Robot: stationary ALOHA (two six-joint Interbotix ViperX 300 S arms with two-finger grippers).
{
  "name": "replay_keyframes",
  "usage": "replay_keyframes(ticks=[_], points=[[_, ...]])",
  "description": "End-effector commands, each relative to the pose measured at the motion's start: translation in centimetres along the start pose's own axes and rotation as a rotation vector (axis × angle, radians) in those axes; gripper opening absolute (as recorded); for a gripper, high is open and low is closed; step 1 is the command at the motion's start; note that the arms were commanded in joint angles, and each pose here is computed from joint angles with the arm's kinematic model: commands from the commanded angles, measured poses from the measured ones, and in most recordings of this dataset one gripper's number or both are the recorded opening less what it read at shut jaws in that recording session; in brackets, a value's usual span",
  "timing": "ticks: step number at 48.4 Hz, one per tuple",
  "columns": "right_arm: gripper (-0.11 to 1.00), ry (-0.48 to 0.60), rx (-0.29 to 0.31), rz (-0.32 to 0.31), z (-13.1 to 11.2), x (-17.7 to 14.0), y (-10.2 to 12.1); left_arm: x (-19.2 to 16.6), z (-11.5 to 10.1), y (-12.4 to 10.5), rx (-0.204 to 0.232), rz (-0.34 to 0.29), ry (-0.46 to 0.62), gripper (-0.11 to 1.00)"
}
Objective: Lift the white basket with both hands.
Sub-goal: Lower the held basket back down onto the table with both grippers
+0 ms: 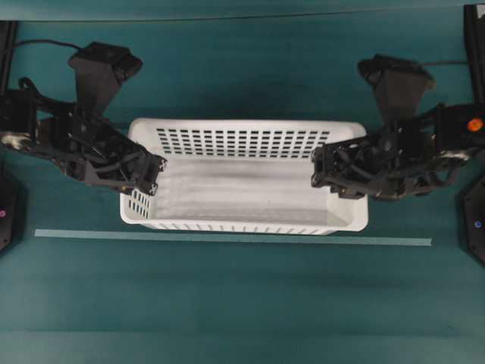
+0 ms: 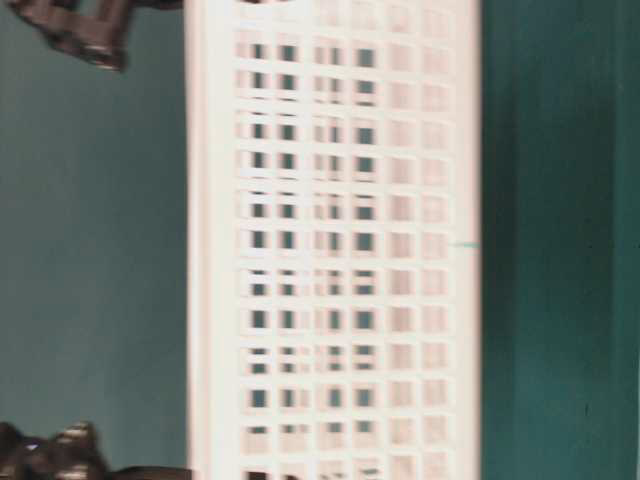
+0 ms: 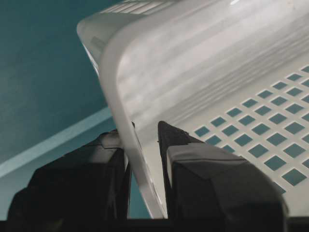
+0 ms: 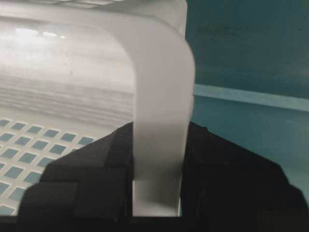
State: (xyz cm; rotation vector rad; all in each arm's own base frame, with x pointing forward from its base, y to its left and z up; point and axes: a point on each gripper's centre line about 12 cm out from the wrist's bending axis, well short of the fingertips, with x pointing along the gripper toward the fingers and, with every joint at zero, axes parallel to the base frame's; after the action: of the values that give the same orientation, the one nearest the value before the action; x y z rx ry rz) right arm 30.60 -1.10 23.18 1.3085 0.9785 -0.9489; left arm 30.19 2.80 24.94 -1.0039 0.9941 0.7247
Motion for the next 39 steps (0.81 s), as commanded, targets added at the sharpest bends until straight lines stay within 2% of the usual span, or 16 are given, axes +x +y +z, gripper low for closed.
replay_keyframes(ticks=[1,11,19,39], points=[[0.22,0.009,-0.013,-0.018,-0.4,1.7,-0.1,0.9,-0.1,0.2,0.008,0.014,0.003,0.15],[0.22,0.007,-0.022,-0.047,-0.3,3.8,-0.4,4.0,-0.2,1.1,0.004,0.044,0.016,0.15],[0.22,0.008,-0.023,-0.081,-0.2,5.5,-0.8,5.8,-0.3,1.3,0.002,0.037,0.013,0.15],[0.22,-0.009,-0.010,-0.082,0.6,7.1,-1.9,7.9,1.0,1.3,-0.022,0.020,-0.014,0.11]])
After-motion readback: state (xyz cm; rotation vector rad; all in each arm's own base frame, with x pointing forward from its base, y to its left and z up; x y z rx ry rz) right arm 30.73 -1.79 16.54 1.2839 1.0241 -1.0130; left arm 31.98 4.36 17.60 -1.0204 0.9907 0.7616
